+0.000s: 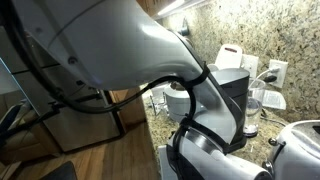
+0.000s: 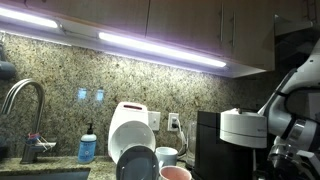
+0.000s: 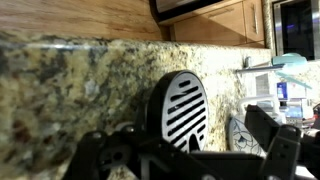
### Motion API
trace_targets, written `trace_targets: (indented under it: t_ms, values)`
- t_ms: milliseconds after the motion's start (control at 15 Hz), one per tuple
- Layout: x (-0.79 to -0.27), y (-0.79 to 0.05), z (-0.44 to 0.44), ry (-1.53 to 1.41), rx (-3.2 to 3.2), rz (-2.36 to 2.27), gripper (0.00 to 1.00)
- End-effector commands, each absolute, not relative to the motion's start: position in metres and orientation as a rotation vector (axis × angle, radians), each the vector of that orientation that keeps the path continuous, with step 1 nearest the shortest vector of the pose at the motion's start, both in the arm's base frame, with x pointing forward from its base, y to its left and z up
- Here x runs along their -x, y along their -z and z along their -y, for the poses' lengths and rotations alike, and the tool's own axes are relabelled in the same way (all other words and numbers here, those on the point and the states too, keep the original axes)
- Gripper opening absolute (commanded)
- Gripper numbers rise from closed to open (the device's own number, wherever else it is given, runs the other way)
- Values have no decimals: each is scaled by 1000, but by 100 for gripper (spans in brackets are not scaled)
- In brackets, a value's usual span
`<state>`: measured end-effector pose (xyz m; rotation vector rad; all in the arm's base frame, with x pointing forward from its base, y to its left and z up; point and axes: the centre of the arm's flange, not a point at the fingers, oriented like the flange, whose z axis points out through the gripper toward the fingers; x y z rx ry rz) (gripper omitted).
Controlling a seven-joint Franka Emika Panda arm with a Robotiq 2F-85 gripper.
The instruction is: Remove the cup holder from the coffee machine.
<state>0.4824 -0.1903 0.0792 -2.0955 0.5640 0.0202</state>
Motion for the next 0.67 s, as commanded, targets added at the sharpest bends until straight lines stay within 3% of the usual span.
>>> trace_targets:
  t_ms: [0,400,467,533,600]
  values:
    - [-488,-81,188,-13,2113,-579,100]
    - [-488,-82,190,3,2140,-573,100]
    - [-488,-83,190,7,2141,-571,75]
    - [-488,-83,190,12,2143,-575,74]
    - [-488,-83,191,13,2150,-571,66]
